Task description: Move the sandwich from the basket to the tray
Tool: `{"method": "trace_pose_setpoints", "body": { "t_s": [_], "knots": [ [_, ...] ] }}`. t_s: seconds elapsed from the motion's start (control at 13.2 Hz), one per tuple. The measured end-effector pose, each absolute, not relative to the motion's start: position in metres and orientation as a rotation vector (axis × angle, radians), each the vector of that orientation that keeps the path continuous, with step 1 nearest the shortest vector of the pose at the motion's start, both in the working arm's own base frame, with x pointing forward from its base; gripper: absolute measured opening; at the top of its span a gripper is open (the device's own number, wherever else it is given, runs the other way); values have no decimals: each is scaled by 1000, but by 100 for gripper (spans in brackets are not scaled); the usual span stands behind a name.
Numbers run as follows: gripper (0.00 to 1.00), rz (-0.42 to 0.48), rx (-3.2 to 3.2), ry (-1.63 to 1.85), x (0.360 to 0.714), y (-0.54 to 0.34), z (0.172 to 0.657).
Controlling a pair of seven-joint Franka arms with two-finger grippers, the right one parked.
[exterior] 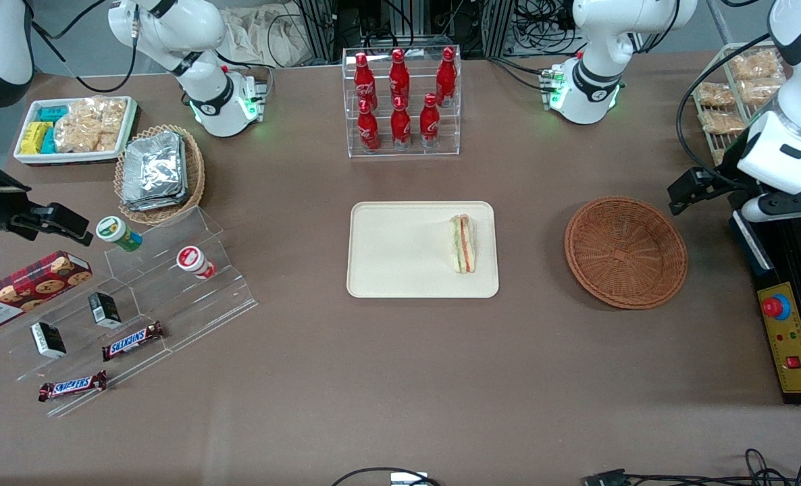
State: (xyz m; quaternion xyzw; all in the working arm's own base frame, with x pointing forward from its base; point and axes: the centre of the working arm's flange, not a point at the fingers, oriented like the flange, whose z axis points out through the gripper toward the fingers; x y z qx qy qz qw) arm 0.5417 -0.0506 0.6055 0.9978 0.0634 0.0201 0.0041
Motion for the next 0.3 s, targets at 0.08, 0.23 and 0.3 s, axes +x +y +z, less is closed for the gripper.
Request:
{"method": "trace_pose_setpoints", "body": {
  "t_s": [0.08, 0.23, 0.3],
  "knots": [
    [100, 56, 3107, 228, 542, -42, 605],
    [100, 42, 3089, 256, 542, -27, 605],
    [100, 47, 3086, 261, 542, -24, 607]
  ]
}}
